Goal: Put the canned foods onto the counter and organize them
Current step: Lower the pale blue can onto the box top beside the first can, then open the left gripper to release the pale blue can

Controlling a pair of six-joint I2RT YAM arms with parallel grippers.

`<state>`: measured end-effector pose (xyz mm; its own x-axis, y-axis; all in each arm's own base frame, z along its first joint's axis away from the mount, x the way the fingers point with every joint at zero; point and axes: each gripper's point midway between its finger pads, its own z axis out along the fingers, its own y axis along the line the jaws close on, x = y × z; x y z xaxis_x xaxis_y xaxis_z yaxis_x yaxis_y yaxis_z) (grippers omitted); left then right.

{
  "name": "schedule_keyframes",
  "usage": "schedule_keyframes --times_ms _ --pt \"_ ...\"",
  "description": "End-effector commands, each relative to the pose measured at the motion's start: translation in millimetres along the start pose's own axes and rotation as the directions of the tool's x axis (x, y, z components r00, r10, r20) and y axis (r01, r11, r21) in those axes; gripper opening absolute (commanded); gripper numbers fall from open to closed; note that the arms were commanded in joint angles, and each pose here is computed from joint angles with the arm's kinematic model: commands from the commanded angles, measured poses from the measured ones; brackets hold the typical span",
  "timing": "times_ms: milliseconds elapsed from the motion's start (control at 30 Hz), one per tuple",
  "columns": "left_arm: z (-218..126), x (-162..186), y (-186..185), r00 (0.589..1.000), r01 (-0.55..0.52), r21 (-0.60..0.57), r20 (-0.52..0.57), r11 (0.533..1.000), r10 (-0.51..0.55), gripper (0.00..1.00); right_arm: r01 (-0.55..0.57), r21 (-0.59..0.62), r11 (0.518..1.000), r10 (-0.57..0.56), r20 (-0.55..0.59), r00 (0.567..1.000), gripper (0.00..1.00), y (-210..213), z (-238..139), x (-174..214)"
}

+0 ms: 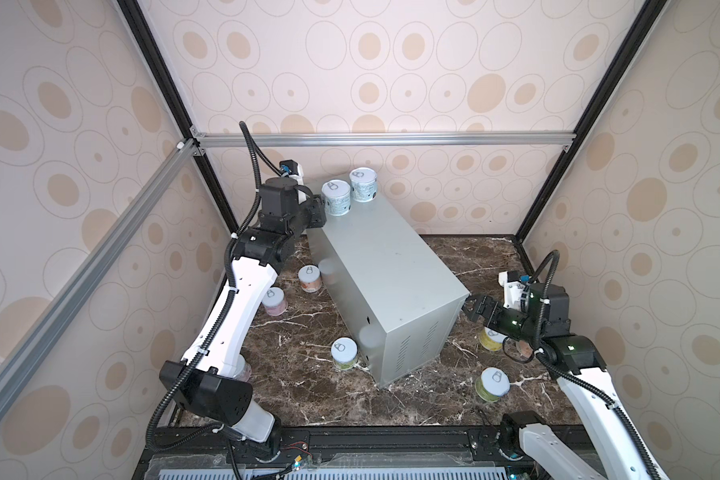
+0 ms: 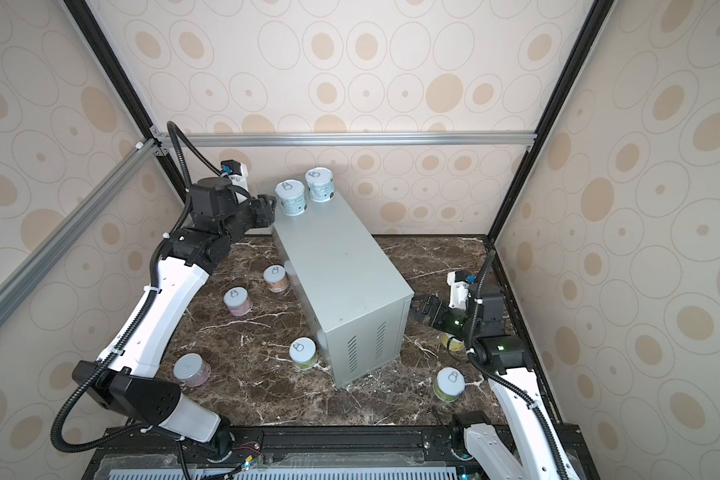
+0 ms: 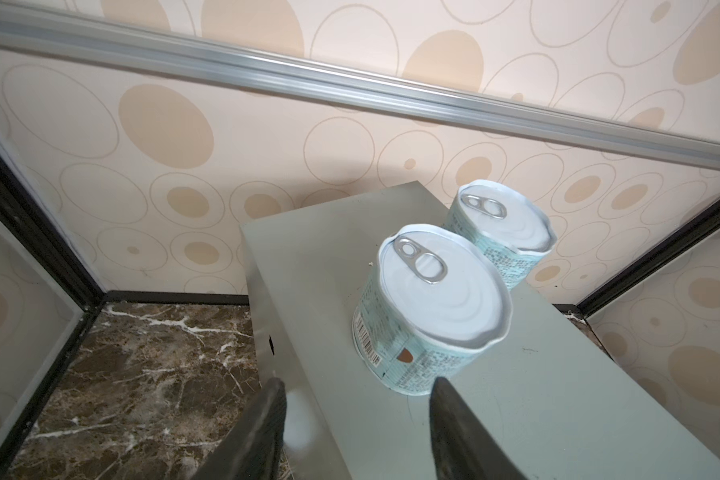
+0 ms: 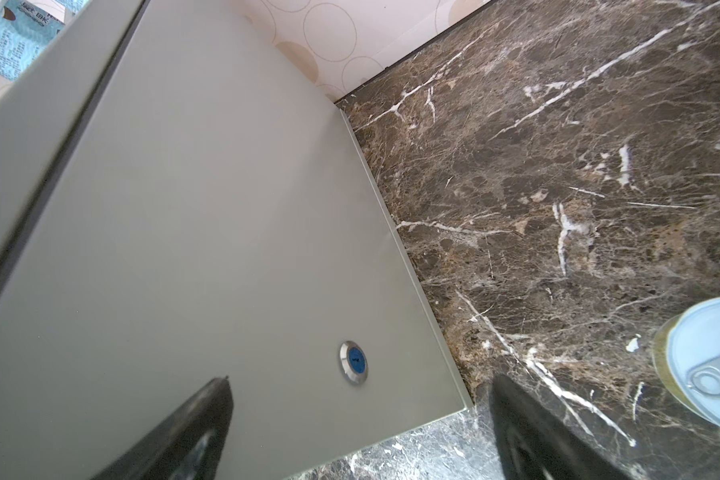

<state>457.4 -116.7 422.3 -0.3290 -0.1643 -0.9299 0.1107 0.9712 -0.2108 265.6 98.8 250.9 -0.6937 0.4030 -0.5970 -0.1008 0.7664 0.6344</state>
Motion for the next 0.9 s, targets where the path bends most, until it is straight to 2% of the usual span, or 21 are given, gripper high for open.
schedule_keyframes --times_ms 0,300,867 --pt "7.1 5.1 -1.2 0.999 0.015 0.01 -0.037 1.0 -0.014 0.52 0.02 -0.024 1.0 -0.019 0.015 1.0 0.99 4.9 -2.0 -1.4" --pt "26.0 24.9 -3.5 0.996 0.022 0.025 -0.087 0.999 -0.02 0.51 0.017 -0.023 1.0 -0.017 0.008 1.0 0.98 4.9 1.6 -3.7" --pt "54.8 30.8 -2.3 0.994 0.049 0.005 -0.097 0.999 -0.048 0.52 0.016 -0.018 1.0 -0.016 -0.001 1.0 0.98 4.2 3.9 -3.9"
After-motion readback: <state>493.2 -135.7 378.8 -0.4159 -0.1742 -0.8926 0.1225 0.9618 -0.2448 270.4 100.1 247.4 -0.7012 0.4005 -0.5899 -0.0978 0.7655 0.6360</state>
